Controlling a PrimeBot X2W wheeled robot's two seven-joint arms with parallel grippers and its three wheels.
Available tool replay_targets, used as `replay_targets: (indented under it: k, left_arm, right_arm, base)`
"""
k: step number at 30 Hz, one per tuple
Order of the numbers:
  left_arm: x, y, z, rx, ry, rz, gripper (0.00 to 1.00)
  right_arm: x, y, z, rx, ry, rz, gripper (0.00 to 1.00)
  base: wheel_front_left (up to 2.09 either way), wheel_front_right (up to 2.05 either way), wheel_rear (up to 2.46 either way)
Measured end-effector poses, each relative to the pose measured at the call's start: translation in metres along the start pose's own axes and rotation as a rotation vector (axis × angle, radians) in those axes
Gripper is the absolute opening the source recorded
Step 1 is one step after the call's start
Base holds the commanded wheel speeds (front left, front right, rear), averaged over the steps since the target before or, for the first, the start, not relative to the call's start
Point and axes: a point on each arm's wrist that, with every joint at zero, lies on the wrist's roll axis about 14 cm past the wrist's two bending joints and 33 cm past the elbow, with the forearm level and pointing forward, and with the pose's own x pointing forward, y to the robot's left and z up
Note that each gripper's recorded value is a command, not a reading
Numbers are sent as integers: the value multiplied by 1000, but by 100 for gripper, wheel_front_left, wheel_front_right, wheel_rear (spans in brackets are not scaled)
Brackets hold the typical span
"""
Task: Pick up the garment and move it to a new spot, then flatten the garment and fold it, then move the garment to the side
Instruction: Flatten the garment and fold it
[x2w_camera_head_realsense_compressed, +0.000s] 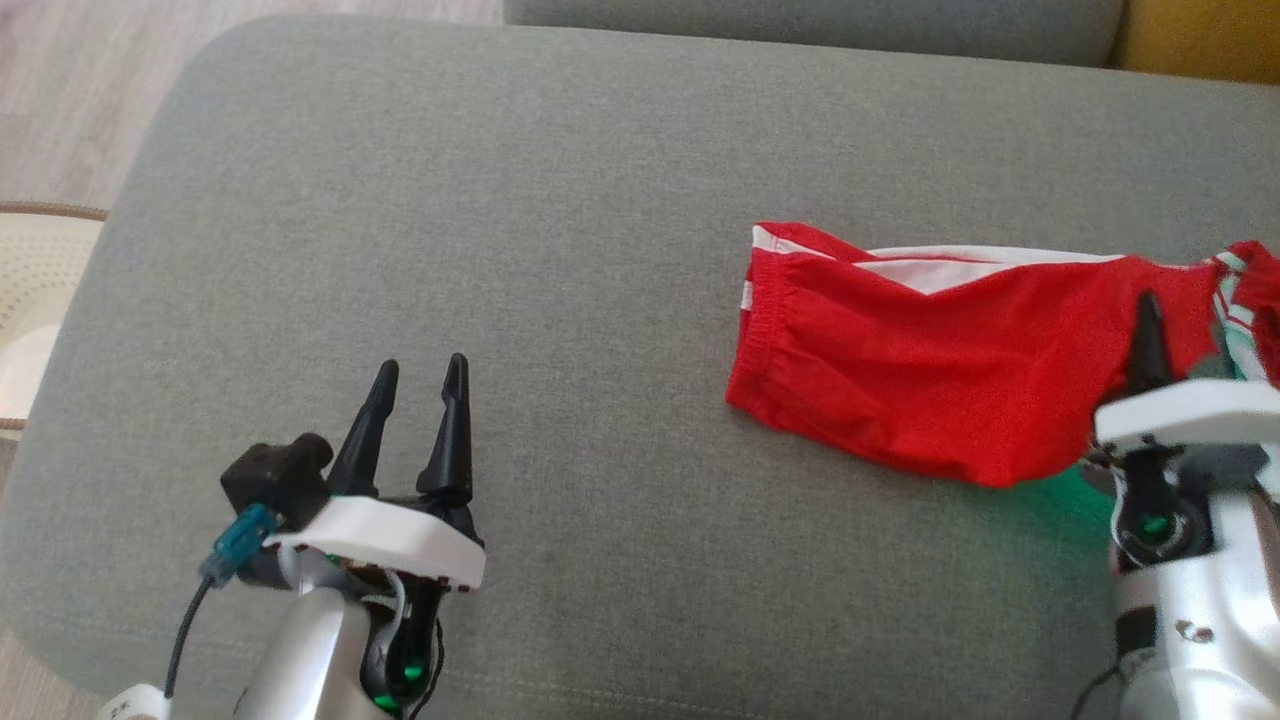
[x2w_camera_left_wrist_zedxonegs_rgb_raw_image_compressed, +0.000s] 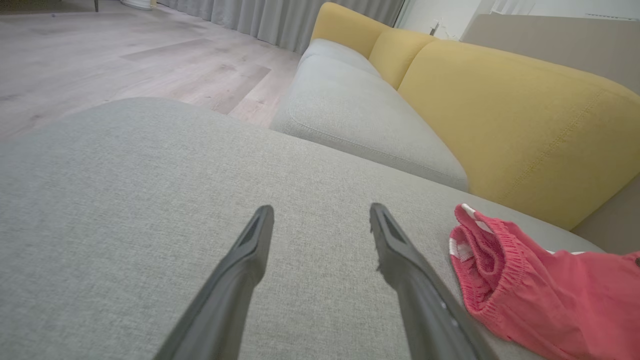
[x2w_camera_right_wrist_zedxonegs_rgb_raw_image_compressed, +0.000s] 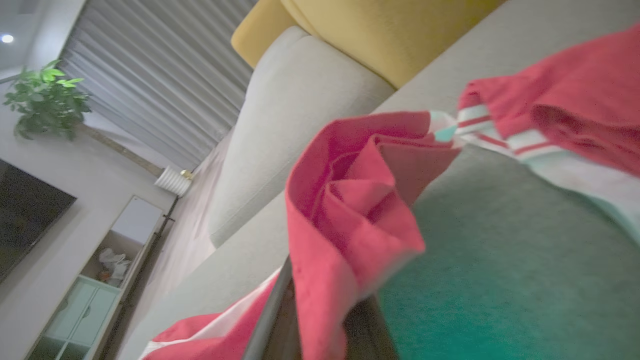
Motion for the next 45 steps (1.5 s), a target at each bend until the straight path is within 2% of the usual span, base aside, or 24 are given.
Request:
replay_targets:
  k: [6, 12, 20, 26, 27, 28, 37, 45]
  left_arm:
    - [-7, 14, 11, 6, -33, 40, 100]
    - [-17, 33, 24, 17, -71, 94, 100]
    - [-33, 50, 23, 12, -71, 147, 100]
    - [-40, 57, 23, 9, -70, 173, 100]
    - [-42, 59, 23, 9, -71, 179, 100]
    - [-43, 60, 23, 9, -72, 182, 100]
    - [-48, 66, 20, 9, -61, 207, 100]
    - [-49, 67, 19, 4, -58, 214, 100]
  right_arm:
    - [3, 62, -6, 3, 7, 173, 0]
    - [-12, 120, -27, -5, 52, 348, 0]
    - [-32, 151, -76, -57, 183, 454, 0]
    - [-38, 157, -103, -91, 265, 477, 0]
    - [-40, 158, -113, -104, 293, 482, 39]
    - [-41, 157, -118, -111, 308, 482, 100]
    - [-59, 173, -154, -140, 420, 552, 100]
    - [-63, 135, -185, -186, 567, 446, 100]
  base:
    - [0, 0, 0]
    - [0, 0, 0]
    - [0, 0, 0]
    - [0, 0, 0]
    - [0, 0, 0]
    - [0, 0, 0]
    - [0, 0, 0]
    - [0, 0, 0]
